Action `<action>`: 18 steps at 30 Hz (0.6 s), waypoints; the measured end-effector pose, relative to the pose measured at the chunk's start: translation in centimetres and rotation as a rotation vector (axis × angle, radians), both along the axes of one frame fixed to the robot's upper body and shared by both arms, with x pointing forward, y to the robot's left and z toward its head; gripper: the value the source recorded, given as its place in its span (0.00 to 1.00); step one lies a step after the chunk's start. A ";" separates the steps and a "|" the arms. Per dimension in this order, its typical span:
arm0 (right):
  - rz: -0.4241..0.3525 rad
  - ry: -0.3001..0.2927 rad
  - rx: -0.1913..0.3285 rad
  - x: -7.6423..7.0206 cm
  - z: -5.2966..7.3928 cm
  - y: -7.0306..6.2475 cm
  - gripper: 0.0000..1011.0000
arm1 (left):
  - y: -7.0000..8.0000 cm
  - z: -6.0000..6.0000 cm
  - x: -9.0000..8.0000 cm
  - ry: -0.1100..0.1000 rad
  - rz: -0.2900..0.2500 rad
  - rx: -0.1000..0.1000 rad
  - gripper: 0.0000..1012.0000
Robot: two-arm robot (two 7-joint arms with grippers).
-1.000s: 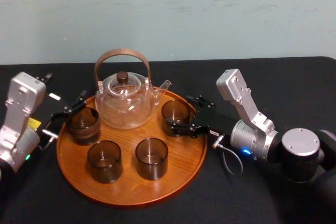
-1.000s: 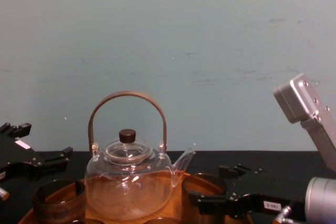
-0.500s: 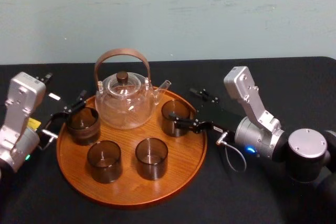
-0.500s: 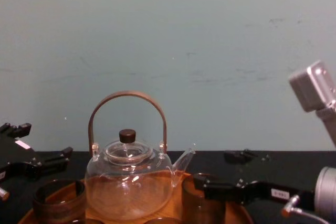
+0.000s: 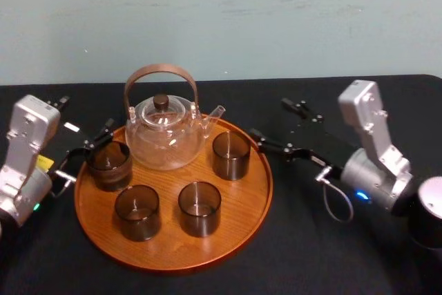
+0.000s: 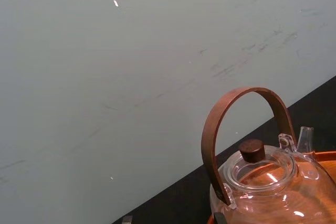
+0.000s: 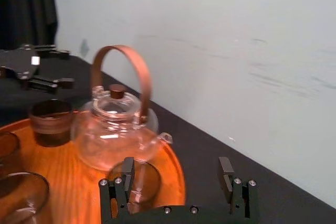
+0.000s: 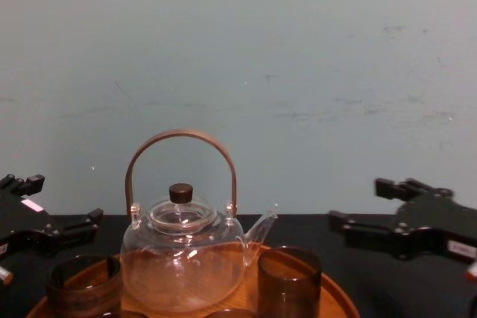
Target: Pick up the glass from the table and place it on the tray.
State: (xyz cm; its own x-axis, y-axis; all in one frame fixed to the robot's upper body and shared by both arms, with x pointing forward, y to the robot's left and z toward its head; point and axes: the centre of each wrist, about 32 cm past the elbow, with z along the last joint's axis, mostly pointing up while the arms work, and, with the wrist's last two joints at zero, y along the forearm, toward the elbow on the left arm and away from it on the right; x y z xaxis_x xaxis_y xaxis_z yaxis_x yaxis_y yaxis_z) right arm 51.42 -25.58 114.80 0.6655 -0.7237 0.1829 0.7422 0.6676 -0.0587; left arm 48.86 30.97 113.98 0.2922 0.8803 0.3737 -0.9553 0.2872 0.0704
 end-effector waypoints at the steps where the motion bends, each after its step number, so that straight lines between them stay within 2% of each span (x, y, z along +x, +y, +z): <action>1: -0.011 0.000 0.003 -0.2 0.0 -0.4 0.99 | 0.0 0.0 0.0 0.000 0.000 0.000 0.99; 4: -0.058 0.000 0.009 -1.0 -0.4 -1.9 0.99 | 0.0 0.0 0.0 0.000 0.000 0.000 0.99; 12: -0.142 0.008 0.011 -2.2 -1.2 -4.4 0.99 | 0.0 0.0 0.0 0.000 0.000 0.000 0.99; 18: -0.220 -0.007 -0.023 -2.9 -1.6 -5.6 0.99 | 0.0 0.0 0.0 0.000 0.000 0.000 0.99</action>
State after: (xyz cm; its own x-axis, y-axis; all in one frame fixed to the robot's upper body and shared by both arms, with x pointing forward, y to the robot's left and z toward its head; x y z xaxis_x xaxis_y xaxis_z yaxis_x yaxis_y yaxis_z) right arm 48.53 -31.14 113.24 0.4908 -0.8467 0.2052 0.8701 0.4883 -0.0665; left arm 48.86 30.97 113.98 0.2922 0.8803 0.3738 -0.9553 0.2873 0.0703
